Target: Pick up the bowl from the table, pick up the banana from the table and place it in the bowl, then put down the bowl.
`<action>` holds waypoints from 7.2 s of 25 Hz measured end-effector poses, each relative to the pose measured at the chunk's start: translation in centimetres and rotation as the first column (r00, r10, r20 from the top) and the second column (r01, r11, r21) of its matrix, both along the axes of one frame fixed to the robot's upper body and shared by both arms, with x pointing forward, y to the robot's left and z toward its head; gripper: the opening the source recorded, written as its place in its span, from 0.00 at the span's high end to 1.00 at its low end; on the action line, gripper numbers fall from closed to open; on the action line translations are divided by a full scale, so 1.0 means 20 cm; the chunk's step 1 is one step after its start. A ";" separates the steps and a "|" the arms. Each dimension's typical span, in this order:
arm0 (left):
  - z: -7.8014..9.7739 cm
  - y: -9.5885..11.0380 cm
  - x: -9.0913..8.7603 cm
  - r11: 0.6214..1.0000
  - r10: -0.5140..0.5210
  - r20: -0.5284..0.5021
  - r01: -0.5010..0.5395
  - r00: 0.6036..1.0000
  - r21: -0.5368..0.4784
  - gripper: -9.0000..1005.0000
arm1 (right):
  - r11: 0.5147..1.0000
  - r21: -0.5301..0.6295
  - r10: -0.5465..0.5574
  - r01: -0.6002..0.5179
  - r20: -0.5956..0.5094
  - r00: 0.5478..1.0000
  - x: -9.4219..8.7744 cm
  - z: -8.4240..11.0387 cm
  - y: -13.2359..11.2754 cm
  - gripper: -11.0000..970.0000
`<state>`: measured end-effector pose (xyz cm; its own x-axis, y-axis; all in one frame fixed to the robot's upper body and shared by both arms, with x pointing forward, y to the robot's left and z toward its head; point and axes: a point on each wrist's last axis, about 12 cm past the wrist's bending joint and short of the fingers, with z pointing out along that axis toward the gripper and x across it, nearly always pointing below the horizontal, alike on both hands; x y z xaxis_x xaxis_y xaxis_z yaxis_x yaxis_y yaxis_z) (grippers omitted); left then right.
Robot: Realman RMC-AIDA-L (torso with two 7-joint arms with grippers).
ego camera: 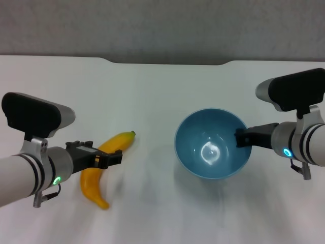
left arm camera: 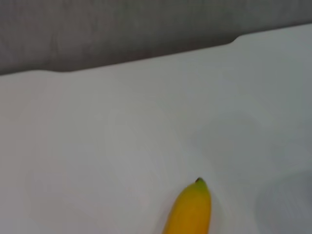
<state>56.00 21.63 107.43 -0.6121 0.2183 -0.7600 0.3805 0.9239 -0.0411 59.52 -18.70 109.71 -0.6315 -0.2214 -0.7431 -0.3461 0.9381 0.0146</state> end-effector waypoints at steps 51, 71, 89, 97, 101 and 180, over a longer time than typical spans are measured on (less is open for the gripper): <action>-0.06 0.12 0.05 0.991 0.129 0.001 -0.129 0.992 -0.031 0.48 | 1.000 0.006 0.019 -0.019 0.021 1.000 -0.05 -0.01 0.01 0.94; 0.32 -0.18 -0.02 0.936 -0.085 0.103 0.115 0.991 -0.332 0.48 | 0.991 0.059 0.117 -0.116 -0.017 0.993 -0.02 -0.01 0.21 0.92; 0.20 -0.21 0.02 0.899 -0.129 0.063 0.144 0.990 -0.413 0.44 | 0.978 0.100 0.181 -0.181 0.014 0.983 -0.04 0.04 0.32 0.91; 0.18 -0.19 0.03 0.906 -0.112 0.066 0.129 0.992 -0.402 0.34 | 0.978 0.098 0.183 -0.183 0.015 0.983 -0.04 0.04 0.32 0.90; 0.19 -0.17 0.03 0.908 -0.095 0.072 0.116 0.993 -0.402 0.26 | 0.979 0.095 0.180 -0.180 0.010 0.984 -0.04 0.03 0.32 0.90; 0.07 0.60 -0.14 0.912 0.346 0.181 -0.285 0.921 -0.294 0.10 | 0.997 -0.001 0.074 -0.080 0.375 0.924 -0.21 0.13 -0.03 0.07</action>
